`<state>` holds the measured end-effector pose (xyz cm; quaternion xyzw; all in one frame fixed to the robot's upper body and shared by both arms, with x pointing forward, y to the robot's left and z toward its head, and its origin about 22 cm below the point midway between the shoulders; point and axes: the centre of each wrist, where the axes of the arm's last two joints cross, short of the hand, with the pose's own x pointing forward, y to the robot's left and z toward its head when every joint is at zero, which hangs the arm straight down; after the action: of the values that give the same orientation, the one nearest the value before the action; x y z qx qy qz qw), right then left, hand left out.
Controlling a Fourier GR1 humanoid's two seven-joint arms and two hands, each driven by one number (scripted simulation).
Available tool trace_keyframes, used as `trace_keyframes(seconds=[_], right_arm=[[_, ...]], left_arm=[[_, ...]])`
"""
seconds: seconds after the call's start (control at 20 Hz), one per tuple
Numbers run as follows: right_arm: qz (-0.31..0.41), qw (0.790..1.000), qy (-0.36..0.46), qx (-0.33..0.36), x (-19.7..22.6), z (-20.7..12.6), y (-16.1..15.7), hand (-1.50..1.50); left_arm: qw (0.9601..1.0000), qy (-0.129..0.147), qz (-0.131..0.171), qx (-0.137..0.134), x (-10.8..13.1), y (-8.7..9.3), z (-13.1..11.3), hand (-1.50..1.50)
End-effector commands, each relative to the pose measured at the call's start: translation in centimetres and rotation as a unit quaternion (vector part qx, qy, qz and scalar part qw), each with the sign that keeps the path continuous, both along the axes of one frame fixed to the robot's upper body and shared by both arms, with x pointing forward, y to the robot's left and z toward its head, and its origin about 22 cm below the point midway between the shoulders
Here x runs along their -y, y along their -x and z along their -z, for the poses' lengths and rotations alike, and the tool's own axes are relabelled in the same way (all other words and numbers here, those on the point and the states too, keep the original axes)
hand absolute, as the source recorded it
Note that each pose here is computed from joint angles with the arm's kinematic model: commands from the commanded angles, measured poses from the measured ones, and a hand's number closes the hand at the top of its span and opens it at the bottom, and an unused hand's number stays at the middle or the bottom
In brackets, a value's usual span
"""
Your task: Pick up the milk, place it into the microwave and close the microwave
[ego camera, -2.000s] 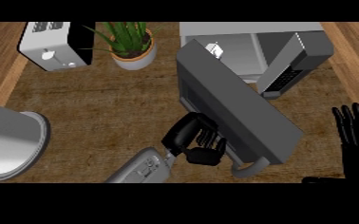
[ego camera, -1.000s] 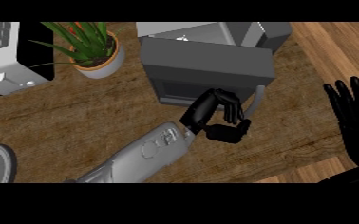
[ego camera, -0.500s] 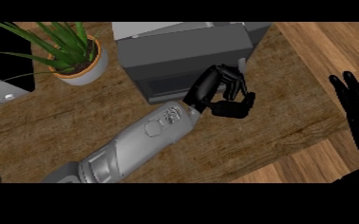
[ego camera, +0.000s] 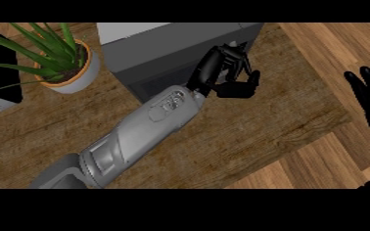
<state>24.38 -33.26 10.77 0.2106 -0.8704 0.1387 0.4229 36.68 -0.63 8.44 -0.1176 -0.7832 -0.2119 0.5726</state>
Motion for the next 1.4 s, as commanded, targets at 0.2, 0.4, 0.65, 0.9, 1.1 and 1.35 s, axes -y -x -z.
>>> trace_keyframes(seconds=[0.2,0.4,0.65,0.9,1.1,1.35], right_arm=[[-0.005,1.0,0.014,0.007,0.6,-1.9,-0.6,-1.5],[-0.001,1.0,0.02,0.015,1.1,-3.0,-0.7,-1.5],[0.001,0.999,0.028,0.015,1.6,-3.5,-1.0,-1.5],[0.009,0.999,0.038,0.016,2.3,-4.5,-1.1,-1.5],[-0.006,0.999,0.039,0.016,2.0,-5.1,-1.4,-1.5],[-0.004,0.999,0.03,0.02,2.5,-5.6,-1.6,-1.5]], left_arm=[[0.9997,0.013,-0.014,0.013,0.9,-0.6,-1.5,1.5],[0.9996,0.015,-0.025,0.008,0.9,-0.6,-1.4,1.5],[0.9991,0.014,-0.033,0.022,1.0,-0.5,-1.2,1.5],[0.9987,0.027,-0.041,0.016,1.1,-0.3,-1.4,1.5],[0.9984,0.026,-0.045,0.022,1.3,-0.2,-1.6,1.5],[0.9978,0.028,-0.055,0.026,1.3,0.0,-1.3,1.5]])
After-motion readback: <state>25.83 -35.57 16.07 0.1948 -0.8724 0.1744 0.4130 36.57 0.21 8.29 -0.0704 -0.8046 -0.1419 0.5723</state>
